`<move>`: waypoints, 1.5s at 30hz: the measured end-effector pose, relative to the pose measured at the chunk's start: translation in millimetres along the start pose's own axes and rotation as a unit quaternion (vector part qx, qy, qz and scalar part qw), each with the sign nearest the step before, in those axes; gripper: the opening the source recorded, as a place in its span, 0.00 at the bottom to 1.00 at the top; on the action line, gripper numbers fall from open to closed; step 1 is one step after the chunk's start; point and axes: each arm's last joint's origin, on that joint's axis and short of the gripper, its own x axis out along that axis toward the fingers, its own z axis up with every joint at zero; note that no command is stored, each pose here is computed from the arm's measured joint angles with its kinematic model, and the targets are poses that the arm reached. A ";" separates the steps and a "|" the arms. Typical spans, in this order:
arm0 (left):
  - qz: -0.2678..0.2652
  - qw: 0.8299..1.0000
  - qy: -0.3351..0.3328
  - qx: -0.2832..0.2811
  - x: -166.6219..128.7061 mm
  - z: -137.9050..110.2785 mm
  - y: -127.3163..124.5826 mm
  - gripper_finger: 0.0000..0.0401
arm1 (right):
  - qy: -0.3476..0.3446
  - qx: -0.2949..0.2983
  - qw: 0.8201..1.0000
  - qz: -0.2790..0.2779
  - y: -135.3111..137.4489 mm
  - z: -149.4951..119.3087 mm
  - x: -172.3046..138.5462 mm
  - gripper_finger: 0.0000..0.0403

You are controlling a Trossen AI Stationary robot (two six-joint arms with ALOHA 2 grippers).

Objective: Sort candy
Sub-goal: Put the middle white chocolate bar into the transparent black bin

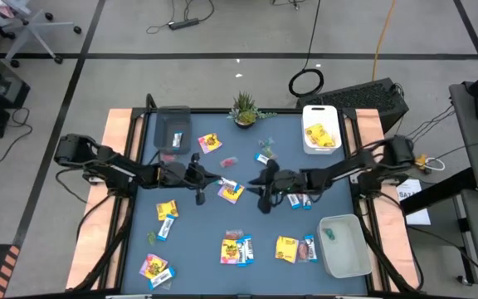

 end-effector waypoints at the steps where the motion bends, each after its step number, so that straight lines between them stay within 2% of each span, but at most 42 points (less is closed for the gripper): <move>1: 0.000 1.000 -0.001 -0.005 0.0 0.2 0.0 0.01 | 0.005 -0.001 1.000 -0.002 0.7 -1.7 5.8 0.28; 9: 0.000 1.000 0.002 -0.003 0.0 -0.3 0.0 0.01 | 0.034 -0.001 0.998 -0.043 0.6 3.6 57.2 0.52; 15: 0.001 1.000 0.009 -0.002 0.0 -1.8 0.1 0.01 | 0.096 0.002 0.993 -0.071 -5.1 7.9 82.6 0.56; 21: 0.002 1.000 0.012 -0.004 0.1 -2.2 0.3 0.01 | 0.114 0.008 0.991 -0.073 -5.5 7.0 85.5 0.47; 27: 0.003 1.000 0.012 -0.007 0.0 -2.2 0.4 0.01 | 0.126 0.014 0.991 -0.044 -6.7 6.8 85.9 0.28; 34: 0.006 1.000 0.009 -0.022 0.1 -1.8 0.5 0.02 | 0.125 -0.002 0.991 -0.042 -8.6 7.7 86.2 0.06; 36: 0.016 0.999 0.008 -0.040 0.1 -1.7 1.3 0.05 | 0.123 -0.012 0.991 -0.043 -8.5 8.7 85.6 0.02; 40: 0.028 0.996 0.014 -0.085 0.6 -3.0 5.8 0.14 | 0.107 -0.037 0.992 -0.050 -7.6 15.9 82.1 0.02; 45: 0.036 0.993 0.054 -0.099 0.8 -10.7 12.3 0.28 | 0.090 -0.057 0.993 -0.044 -3.6 26.1 75.8 0.00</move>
